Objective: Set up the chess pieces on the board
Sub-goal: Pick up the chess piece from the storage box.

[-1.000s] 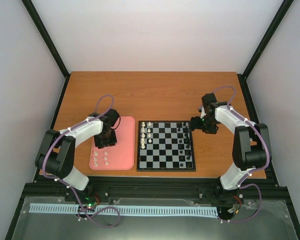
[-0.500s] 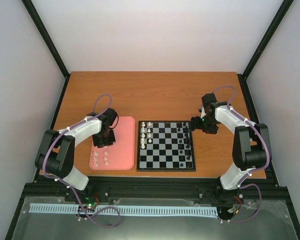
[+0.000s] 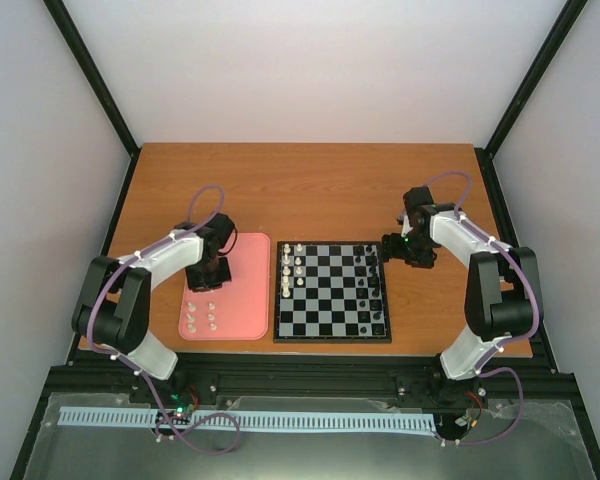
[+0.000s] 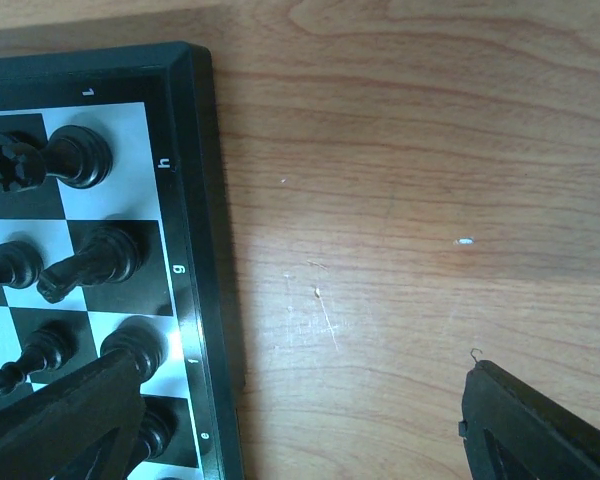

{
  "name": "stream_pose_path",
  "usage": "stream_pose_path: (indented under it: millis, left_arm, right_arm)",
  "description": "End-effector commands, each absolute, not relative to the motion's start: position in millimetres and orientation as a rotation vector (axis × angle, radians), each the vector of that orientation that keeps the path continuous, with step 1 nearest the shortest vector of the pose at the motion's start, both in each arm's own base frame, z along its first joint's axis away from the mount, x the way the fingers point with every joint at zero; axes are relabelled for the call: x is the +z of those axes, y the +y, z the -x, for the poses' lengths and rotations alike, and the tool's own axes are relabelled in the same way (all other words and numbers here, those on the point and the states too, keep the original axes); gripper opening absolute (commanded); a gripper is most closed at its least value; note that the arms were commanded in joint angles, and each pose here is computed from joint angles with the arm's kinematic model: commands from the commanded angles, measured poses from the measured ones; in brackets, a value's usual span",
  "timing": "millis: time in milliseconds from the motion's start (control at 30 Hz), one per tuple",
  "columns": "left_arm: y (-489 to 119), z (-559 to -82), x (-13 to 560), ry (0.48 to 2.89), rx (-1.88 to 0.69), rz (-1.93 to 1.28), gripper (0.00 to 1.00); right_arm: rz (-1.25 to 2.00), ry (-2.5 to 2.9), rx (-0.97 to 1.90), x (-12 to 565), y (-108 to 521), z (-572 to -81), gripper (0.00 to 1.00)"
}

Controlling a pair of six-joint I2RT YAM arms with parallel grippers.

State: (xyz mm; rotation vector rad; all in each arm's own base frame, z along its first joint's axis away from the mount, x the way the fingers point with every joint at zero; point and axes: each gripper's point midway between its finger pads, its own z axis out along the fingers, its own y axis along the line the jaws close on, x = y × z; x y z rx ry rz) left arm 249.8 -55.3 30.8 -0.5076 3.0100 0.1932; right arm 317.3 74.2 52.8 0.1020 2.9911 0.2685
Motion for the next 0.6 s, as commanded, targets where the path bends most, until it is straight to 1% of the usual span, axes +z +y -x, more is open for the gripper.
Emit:
stream_pose_path:
  millis: [0, 67, 133, 267, 433, 567]
  left_arm:
    - [-58, -268, 65, 2.945, 0.144, 0.477, 0.01]
    - [-69, -276, 88, 2.914, 0.06, 0.406, 0.01]
    - [-94, -282, 115, 2.88, -0.052, 0.261, 0.01]
    - [-175, -273, 158, 2.835, -0.27, -0.137, 0.01]
    - [-248, -257, 171, 2.776, -0.359, -0.419, 0.01]
    - [-277, -249, 154, 2.784, -0.331, -0.538, 0.01]
  right_arm:
    - [-0.092, 2.974, 0.265, 59, 73, -320, 1.0]
    - [-0.09, 2.974, 0.265, 59, 74, -321, 1.0]
    - [-0.091, 2.973, 0.264, 59, 73, -322, 1.0]
    - [-0.093, 2.97, 0.262, 59, 73, -324, 1.0]
    - [-0.099, 2.964, 0.267, 59, 74, -324, 1.0]
    - [-0.096, 2.964, 0.262, 60, 73, -322, 1.0]
